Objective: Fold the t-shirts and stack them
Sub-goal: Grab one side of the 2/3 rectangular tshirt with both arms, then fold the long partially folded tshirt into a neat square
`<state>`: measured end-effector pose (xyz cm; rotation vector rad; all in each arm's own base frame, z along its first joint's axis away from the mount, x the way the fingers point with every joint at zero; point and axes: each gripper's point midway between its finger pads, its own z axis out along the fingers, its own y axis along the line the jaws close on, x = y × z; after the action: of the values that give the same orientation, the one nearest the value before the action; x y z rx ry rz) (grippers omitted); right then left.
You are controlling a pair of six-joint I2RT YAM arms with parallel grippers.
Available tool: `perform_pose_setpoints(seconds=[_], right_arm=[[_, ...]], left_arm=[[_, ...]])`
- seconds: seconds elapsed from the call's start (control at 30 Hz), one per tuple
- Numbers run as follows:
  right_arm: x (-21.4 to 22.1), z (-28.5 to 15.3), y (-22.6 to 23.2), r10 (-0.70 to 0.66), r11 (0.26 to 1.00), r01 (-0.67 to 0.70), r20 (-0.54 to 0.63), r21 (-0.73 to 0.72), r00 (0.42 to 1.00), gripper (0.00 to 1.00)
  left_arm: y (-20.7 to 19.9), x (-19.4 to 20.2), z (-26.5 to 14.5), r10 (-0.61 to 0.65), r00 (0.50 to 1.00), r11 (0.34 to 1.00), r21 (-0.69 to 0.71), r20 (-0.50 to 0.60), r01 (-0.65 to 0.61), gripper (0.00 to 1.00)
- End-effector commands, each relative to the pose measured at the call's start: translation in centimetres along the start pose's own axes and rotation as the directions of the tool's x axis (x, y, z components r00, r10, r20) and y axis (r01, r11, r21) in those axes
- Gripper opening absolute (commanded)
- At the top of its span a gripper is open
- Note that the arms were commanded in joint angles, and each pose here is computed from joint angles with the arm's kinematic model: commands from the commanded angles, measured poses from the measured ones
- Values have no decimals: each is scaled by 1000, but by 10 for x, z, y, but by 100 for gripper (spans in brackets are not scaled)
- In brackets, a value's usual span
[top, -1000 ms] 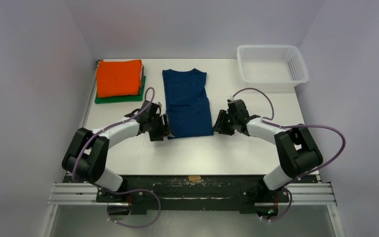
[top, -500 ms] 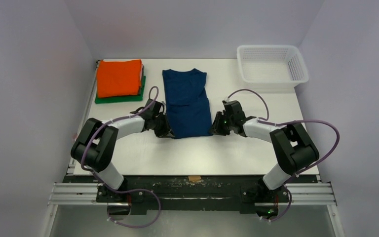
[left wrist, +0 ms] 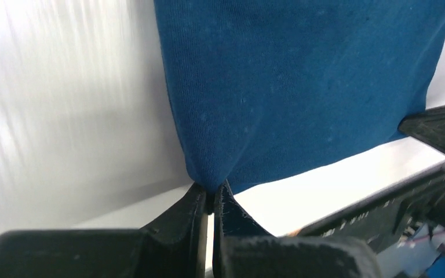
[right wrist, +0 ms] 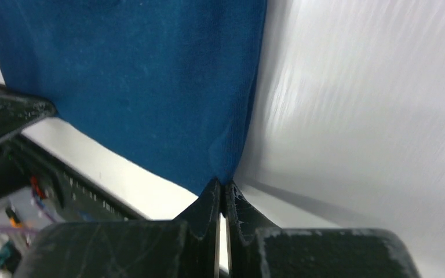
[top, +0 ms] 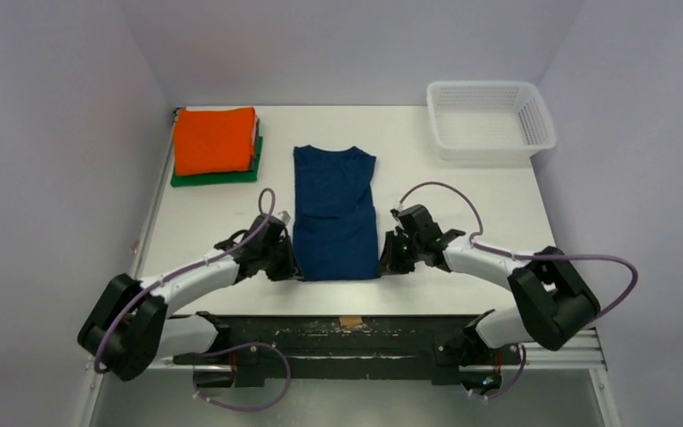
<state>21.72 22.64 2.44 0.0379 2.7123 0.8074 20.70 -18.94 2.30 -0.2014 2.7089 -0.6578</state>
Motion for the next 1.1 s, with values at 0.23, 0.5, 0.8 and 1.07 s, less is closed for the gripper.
perform_pose_setpoints(seconds=[0.23, 0.5, 0.8, 1.07], right_arm=[[89, -86, 43, -59, 961, 20, -134, -277, 989, 0], [41, -128, 86, -78, 934, 100, 77, -344, 994, 0], [-62, -129, 94, -21, 963, 84, 239, -256, 971, 0], [-134, -108, 81, 23, 966, 41, 242, -255, 970, 0]], left_arm=[[-8, 82, -93, 0, 1000, 974, 226, 21, -5, 0], [-43, 51, -141, 52, 983, 935, 337, 178, -111, 0], [-68, -54, -156, 49, 921, 977, 171, 387, -124, 0], [-70, -129, -129, 40, 939, 989, 122, 342, -87, 0]])
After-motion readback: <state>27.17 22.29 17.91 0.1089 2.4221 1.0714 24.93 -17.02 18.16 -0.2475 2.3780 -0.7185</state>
